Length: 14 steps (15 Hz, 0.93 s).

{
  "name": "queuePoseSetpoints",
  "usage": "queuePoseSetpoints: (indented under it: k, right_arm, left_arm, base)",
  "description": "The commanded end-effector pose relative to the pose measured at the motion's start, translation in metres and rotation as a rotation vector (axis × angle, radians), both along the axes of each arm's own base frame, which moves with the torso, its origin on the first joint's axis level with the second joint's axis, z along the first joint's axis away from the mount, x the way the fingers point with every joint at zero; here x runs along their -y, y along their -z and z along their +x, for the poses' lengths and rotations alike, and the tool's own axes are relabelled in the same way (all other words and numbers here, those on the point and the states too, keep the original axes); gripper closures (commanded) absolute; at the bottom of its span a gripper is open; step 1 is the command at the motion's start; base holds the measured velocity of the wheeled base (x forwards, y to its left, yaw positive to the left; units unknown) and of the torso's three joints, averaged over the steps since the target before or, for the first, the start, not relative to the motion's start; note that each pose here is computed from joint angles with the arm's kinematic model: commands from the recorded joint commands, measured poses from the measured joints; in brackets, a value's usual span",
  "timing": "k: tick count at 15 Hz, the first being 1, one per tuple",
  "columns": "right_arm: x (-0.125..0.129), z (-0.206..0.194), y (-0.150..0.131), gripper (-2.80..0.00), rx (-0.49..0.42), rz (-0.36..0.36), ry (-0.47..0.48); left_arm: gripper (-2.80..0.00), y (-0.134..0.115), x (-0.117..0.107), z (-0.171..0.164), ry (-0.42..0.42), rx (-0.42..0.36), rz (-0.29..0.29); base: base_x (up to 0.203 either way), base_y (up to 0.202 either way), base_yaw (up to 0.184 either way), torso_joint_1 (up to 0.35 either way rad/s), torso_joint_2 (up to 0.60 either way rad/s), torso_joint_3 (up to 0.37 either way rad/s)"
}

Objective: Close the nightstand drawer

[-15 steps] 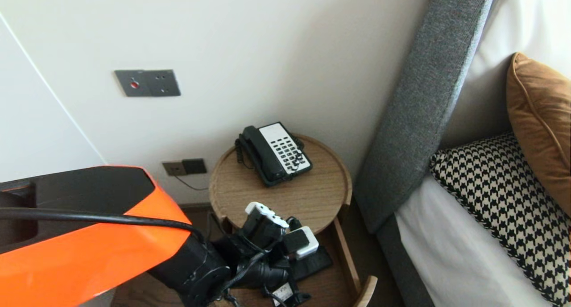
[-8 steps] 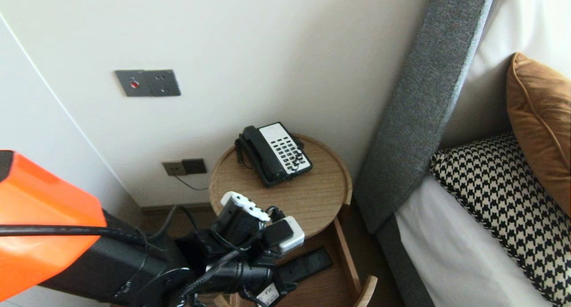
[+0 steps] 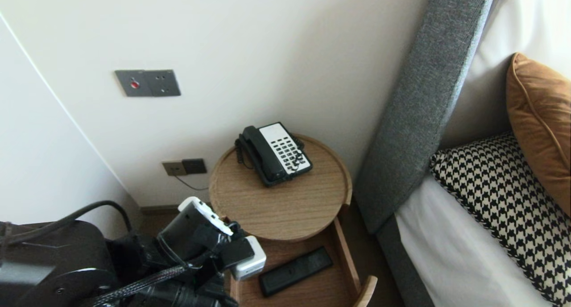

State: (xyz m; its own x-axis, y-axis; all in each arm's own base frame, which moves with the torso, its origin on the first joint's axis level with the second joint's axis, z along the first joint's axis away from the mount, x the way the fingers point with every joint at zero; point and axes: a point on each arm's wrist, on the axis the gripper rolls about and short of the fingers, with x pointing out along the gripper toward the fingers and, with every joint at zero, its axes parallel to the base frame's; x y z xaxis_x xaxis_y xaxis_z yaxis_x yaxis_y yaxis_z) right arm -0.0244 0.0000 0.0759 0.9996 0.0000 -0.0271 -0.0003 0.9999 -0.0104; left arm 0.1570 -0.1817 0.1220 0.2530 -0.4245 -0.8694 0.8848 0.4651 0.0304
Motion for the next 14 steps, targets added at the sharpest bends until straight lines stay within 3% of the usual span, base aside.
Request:
queuePoseSetpoints:
  k: [1,6,11,14]
  right_arm:
    - [0.000,0.000,0.000,0.00,0.005,0.000,0.000]
    - [0.000,0.000,0.000,0.00,0.006,0.000,0.000]
    - [0.000,0.000,0.000,0.00,0.004,0.000,0.000]
    - [0.000,0.000,0.000,0.00,0.005,0.000,0.000]
  left_arm:
    - [0.00,-0.013,-0.015,-0.014,-0.012,-0.002,-0.005]
    - [0.00,0.005,-0.018,-0.039,0.017,-0.040,0.067]
    - [0.00,0.021,0.014,-0.045,-0.017,-0.074,0.023]
    - [0.00,0.033,0.030,-0.050,0.022,-0.079,0.043]
  base:
    - [0.000,0.000,0.000,0.000,0.00,0.000]
    - [0.000,0.000,0.000,0.000,0.00,0.000]
    - [0.000,0.000,0.000,0.000,0.00,0.000]
    - [0.000,0.000,0.000,0.000,0.00,0.000]
